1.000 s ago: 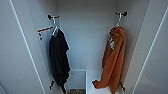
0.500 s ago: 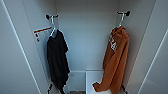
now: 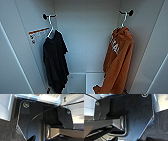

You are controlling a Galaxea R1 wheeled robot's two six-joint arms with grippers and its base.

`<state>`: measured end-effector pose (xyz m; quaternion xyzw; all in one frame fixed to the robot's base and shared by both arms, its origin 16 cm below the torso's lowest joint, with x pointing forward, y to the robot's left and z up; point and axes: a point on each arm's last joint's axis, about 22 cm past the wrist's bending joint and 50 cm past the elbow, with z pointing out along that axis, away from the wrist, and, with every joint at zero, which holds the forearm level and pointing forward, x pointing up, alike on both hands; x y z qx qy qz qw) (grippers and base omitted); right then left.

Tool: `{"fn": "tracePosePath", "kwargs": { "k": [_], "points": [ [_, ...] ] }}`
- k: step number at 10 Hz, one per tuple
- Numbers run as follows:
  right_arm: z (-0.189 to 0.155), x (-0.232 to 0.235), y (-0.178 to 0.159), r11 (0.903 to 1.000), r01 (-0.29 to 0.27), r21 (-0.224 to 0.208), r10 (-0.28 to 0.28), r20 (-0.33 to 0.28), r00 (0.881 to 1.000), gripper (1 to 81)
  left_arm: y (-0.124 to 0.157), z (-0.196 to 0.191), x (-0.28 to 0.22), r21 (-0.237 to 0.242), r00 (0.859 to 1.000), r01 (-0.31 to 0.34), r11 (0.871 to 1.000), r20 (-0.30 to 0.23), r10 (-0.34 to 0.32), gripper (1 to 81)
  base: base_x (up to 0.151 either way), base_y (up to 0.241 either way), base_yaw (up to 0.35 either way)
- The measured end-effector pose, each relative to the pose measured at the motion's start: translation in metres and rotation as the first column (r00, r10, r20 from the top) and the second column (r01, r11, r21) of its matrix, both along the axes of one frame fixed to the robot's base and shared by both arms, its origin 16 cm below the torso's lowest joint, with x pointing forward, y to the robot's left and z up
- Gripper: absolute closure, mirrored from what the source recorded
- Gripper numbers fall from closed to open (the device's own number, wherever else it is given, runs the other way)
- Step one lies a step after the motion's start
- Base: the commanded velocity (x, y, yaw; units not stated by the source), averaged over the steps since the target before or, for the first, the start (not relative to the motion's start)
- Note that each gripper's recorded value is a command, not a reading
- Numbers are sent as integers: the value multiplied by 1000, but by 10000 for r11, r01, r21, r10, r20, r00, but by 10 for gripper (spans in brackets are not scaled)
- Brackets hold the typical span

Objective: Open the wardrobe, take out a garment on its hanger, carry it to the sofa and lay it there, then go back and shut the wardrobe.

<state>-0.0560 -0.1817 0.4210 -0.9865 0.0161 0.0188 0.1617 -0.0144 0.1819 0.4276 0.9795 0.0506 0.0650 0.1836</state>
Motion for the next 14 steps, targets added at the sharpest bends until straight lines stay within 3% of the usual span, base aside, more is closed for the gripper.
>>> {"fn": "tracePosePath", "kwargs": {
  "k": [6, 11, 14],
  "points": [
    [0, 0, 2, 10000, -5, 20, 5, -7, 10000, 10, 0, 0, 0, 2, 10000, -2, 10000, -1, 2, 10, 84, 0, 0],
    [1, -10, 2, 9993, -378, 40, 378, -8, 9993, 10, 0, 0, -3, -2, 10000, -5, 10000, -44, 5, 10, 0, 0, 0],
    [1, -8, 2, 9998, -220, 39, 220, 90, 9997, 10, -1, 0, 1, -11, 9999, 149, 9999, -30, -149, 10, 0, 0, 0]
  ]
}}
